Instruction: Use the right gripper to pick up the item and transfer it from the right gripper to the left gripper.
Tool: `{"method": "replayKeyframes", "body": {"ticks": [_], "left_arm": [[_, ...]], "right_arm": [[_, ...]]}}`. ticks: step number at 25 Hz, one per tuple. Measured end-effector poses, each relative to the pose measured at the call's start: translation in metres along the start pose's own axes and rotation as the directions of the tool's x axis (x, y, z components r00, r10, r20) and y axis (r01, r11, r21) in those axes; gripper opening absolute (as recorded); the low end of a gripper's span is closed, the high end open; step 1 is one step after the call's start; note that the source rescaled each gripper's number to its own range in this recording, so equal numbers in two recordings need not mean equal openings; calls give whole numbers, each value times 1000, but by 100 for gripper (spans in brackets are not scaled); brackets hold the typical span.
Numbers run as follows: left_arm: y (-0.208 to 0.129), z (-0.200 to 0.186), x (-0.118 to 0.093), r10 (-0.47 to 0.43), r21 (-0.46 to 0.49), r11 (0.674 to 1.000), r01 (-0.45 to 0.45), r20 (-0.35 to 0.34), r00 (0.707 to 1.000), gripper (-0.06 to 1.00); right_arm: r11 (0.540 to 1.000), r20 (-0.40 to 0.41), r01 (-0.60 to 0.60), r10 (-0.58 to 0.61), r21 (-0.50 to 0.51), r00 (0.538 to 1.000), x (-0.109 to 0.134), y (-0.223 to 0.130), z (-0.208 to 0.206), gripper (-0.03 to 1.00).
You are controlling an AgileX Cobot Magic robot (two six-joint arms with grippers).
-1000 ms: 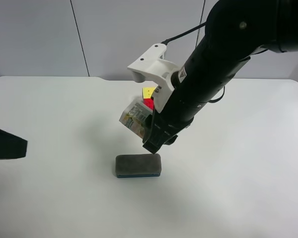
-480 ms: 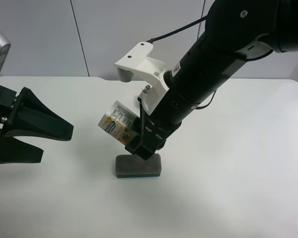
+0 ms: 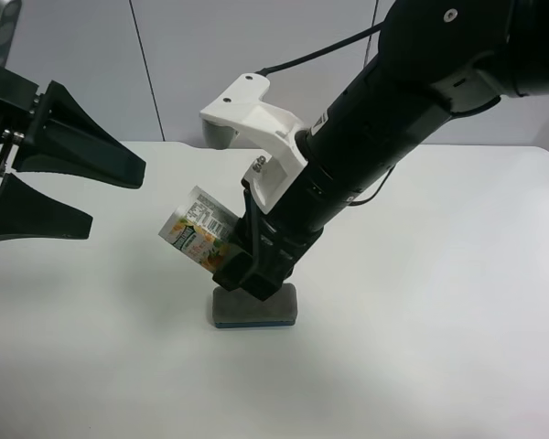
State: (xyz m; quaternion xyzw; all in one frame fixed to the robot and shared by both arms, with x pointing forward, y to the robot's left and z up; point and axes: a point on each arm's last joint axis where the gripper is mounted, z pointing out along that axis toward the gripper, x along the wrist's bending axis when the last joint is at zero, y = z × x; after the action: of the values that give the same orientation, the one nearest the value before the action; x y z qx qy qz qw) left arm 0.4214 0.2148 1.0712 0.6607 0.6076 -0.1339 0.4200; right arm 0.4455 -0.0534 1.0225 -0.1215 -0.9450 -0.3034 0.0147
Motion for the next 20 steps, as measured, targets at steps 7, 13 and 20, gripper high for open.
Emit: {"method": "replayKeyframes", "body": {"ticks": [7, 13, 20], "left_arm": [[7, 16, 12, -67, 54, 996, 67, -1, 998, 100], [9, 27, 15, -93, 108, 990, 88, 48, 994, 100], [4, 26, 13, -86, 171, 982, 74, 64, 994, 100]], "right_arm": [[997, -25, 56, -58, -54, 998, 6, 6, 1, 1], [987, -20, 135, -137, -82, 990, 25, 17, 9, 1], [983, 42, 147, -143, -113, 989, 22, 21, 10, 1]]}}
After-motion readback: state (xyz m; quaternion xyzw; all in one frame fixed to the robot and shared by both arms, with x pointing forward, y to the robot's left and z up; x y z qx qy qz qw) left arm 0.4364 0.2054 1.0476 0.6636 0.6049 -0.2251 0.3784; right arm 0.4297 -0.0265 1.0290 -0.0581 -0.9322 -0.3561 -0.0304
